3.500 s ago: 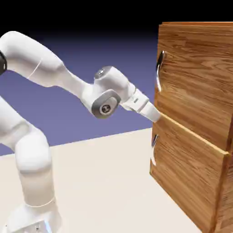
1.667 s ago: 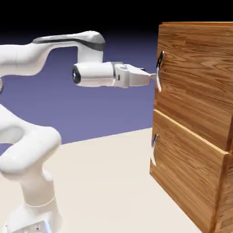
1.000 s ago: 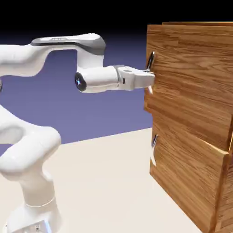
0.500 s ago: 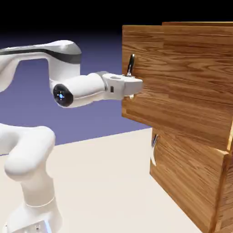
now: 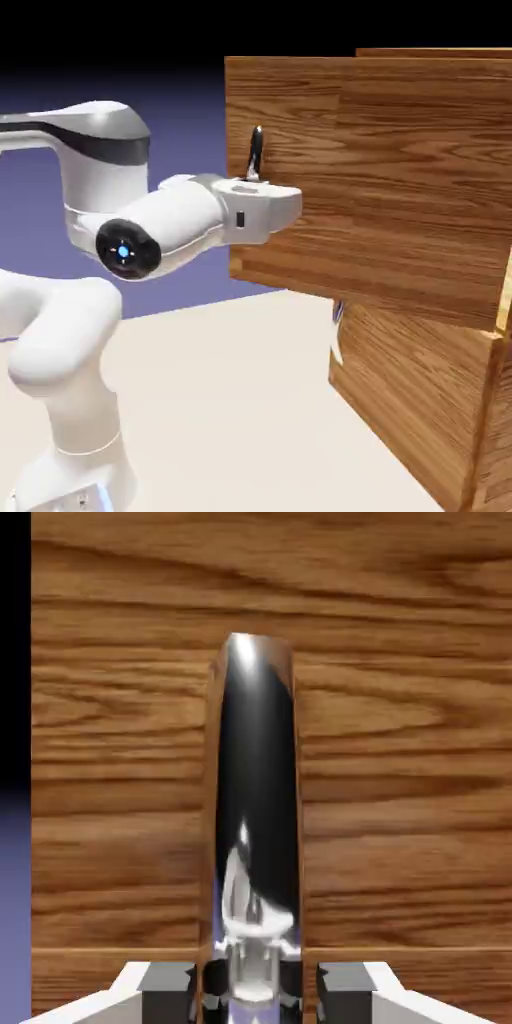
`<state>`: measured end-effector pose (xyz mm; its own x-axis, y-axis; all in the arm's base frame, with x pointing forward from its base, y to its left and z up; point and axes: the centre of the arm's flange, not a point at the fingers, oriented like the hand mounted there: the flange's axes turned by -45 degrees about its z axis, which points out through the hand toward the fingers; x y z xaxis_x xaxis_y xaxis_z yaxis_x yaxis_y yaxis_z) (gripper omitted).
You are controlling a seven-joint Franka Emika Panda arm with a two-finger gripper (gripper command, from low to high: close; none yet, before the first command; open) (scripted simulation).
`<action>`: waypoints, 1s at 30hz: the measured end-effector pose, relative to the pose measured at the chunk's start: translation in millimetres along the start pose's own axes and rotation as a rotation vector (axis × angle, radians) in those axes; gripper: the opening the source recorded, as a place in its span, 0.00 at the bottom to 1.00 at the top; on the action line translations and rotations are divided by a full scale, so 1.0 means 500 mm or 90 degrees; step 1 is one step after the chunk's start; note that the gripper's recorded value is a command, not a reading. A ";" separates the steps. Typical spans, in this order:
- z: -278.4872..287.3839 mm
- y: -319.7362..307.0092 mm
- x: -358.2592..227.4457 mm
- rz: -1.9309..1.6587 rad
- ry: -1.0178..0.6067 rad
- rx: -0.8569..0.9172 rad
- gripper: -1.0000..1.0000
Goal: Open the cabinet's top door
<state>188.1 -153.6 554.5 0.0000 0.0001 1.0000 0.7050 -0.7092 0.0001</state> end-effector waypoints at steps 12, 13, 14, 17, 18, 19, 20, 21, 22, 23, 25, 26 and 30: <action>-0.196 0.116 0.000 0.000 0.000 0.188 0.00; -0.211 0.128 0.000 0.000 0.000 0.204 0.00; -0.225 0.141 0.000 0.000 0.000 0.220 0.00; -0.263 0.177 0.000 0.000 0.000 0.262 0.00; -0.273 0.188 0.000 0.000 0.000 0.275 0.00; -0.284 0.199 0.000 0.000 0.000 0.288 0.00; -0.293 0.210 0.000 0.000 0.000 0.300 0.00; -0.302 0.221 0.000 0.000 0.000 0.311 0.00; -0.311 0.231 0.000 0.000 0.000 0.322 0.00; -0.319 0.242 0.000 0.000 0.000 0.333 0.00; -0.335 0.262 0.000 0.000 0.000 0.355 0.00; -0.342 0.273 0.000 0.000 0.000 0.365 0.00; -0.370 0.315 0.000 0.000 0.000 0.407 0.00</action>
<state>167.9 -395.8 554.5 -0.0001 0.0002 1.0000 0.9889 -0.1486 0.0001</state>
